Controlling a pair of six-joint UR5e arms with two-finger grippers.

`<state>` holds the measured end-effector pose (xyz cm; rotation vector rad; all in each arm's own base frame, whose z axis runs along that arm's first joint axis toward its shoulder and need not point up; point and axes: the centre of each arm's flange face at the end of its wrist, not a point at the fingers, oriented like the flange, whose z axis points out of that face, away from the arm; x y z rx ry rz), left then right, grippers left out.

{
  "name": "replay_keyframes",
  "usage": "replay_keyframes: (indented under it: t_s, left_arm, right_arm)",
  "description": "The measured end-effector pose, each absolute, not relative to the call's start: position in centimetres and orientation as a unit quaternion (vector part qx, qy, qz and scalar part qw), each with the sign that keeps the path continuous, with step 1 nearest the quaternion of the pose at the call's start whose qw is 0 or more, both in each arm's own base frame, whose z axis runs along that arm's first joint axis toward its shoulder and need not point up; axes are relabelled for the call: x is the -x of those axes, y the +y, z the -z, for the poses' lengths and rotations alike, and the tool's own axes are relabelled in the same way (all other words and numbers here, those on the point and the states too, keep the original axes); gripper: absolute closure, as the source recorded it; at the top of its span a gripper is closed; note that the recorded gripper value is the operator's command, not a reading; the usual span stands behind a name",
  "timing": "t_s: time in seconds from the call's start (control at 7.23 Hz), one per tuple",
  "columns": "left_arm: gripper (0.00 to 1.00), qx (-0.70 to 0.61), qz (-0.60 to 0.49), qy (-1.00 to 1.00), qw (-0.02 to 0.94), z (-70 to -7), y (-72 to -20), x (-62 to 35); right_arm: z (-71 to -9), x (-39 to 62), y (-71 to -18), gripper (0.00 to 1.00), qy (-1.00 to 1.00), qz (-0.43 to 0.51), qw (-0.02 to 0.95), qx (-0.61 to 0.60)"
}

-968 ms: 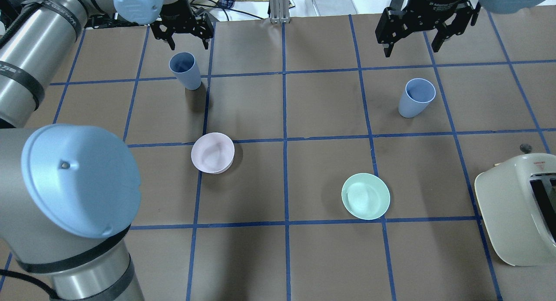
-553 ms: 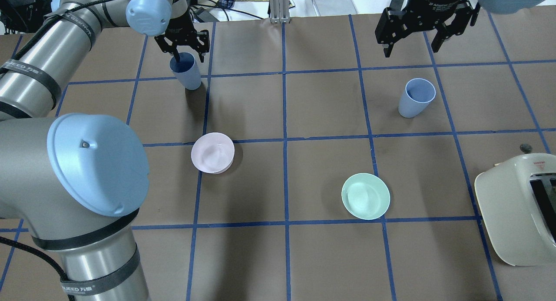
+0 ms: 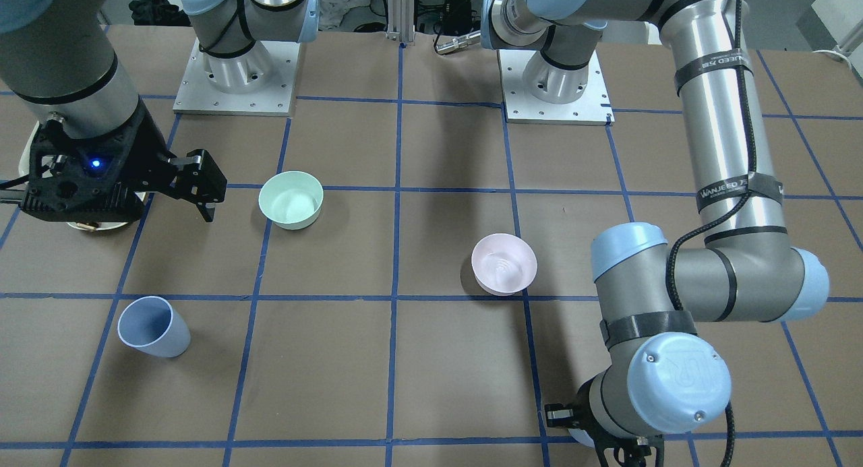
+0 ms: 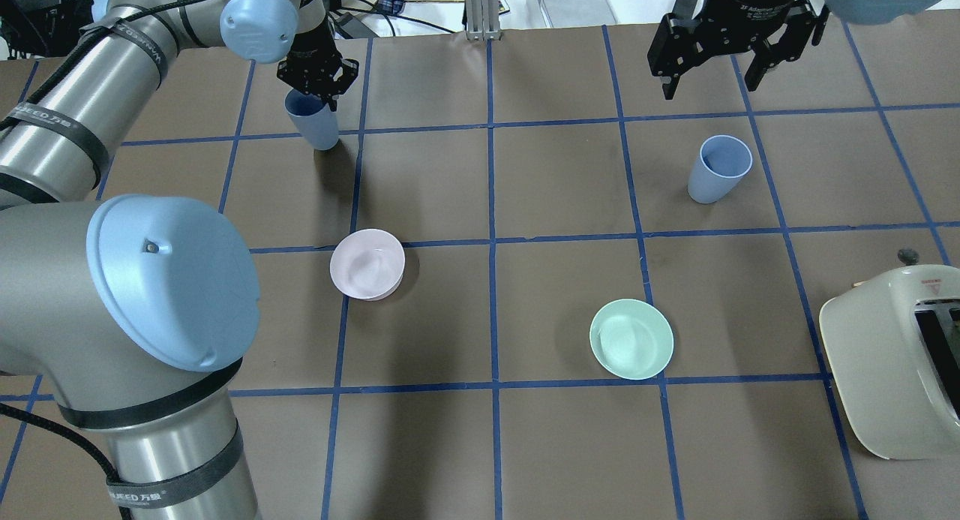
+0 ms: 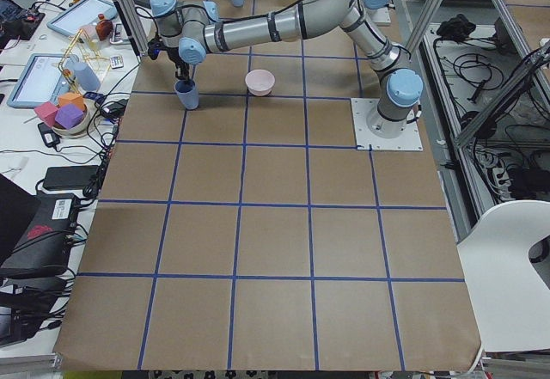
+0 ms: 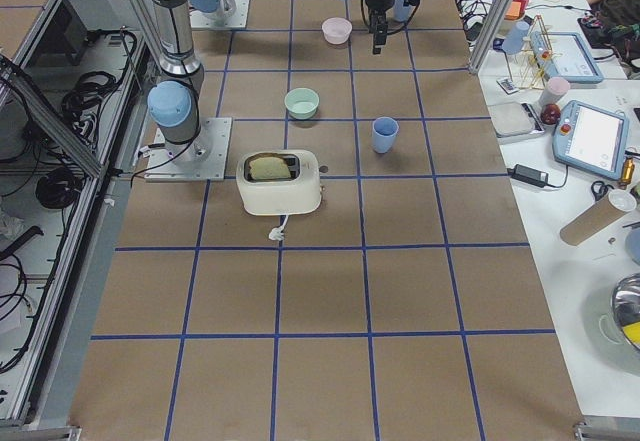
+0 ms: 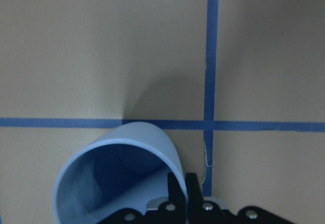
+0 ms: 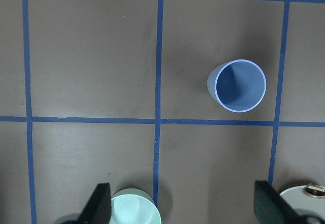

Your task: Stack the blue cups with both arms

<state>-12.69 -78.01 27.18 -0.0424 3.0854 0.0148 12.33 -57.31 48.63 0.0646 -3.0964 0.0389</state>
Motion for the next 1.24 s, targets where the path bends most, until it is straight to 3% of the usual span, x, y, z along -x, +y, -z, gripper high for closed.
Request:
replay_keyframes:
  t_s: [0.69,1.24]
  left_arm:
    - [1.0,0.094,0.019,0.995,-0.004,-28.8,-73.4,30.6]
    - [1.0,0.092,-0.006,0.996,-0.017,-27.6,-68.6,39.2]
  right_arm:
    - [-49.0,-6.9,-58.6,0.0,-0.999,-0.002,0.028,0.019]
    - [-39.5,-0.1,-64.5,0.0,-0.998,0.042,0.021,0.031]
